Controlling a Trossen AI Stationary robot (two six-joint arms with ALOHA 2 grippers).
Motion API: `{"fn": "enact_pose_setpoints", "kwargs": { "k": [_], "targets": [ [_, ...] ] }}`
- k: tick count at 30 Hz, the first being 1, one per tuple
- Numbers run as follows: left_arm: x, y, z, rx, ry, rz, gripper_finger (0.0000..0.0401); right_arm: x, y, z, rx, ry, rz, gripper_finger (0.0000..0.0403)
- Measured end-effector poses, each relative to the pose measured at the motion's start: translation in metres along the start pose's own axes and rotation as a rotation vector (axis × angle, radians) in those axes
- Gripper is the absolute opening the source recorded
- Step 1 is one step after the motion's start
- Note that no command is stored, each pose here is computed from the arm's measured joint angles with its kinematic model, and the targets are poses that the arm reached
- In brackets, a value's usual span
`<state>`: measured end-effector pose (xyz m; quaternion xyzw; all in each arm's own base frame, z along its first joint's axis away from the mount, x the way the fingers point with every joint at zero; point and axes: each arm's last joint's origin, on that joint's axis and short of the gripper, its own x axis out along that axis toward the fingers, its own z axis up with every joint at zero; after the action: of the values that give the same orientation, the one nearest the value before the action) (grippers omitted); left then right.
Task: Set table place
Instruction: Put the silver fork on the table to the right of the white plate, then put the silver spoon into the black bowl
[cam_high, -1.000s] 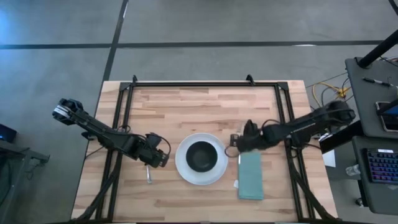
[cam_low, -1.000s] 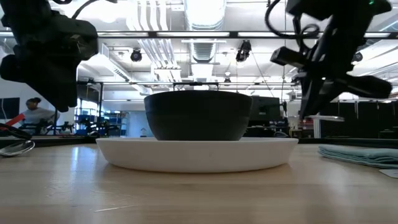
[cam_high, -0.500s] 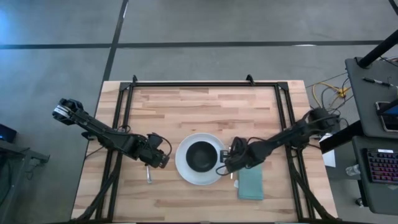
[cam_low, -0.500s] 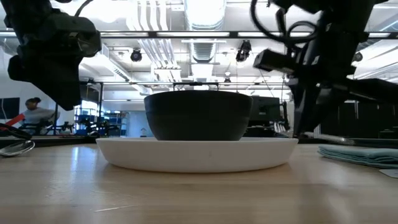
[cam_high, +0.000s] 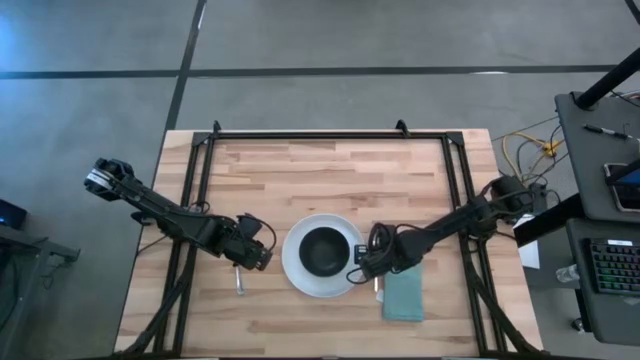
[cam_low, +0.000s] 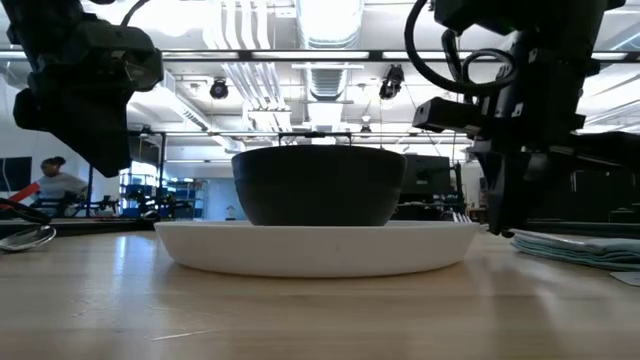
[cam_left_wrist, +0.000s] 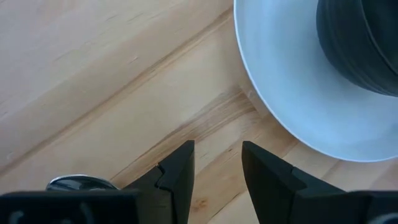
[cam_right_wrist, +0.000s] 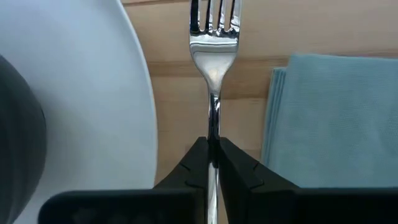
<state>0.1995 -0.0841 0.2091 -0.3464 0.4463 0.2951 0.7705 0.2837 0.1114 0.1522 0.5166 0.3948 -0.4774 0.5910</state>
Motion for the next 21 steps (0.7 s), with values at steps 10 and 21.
{"fn": "enact_pose_setpoints", "kwargs": {
  "k": [10,21],
  "targets": [
    [0.0,-0.0021,0.0005,-0.008,-0.004,-0.021,0.0118,0.0007,0.0004,-0.0028,-0.039,0.008,0.017,0.0089],
    [-0.0004,-0.009,0.0021,-0.031,-0.019,-0.09,0.0118,-0.0038,-0.0026,-0.0073,-0.097,-0.007,0.028,0.0124]
  ]
}}
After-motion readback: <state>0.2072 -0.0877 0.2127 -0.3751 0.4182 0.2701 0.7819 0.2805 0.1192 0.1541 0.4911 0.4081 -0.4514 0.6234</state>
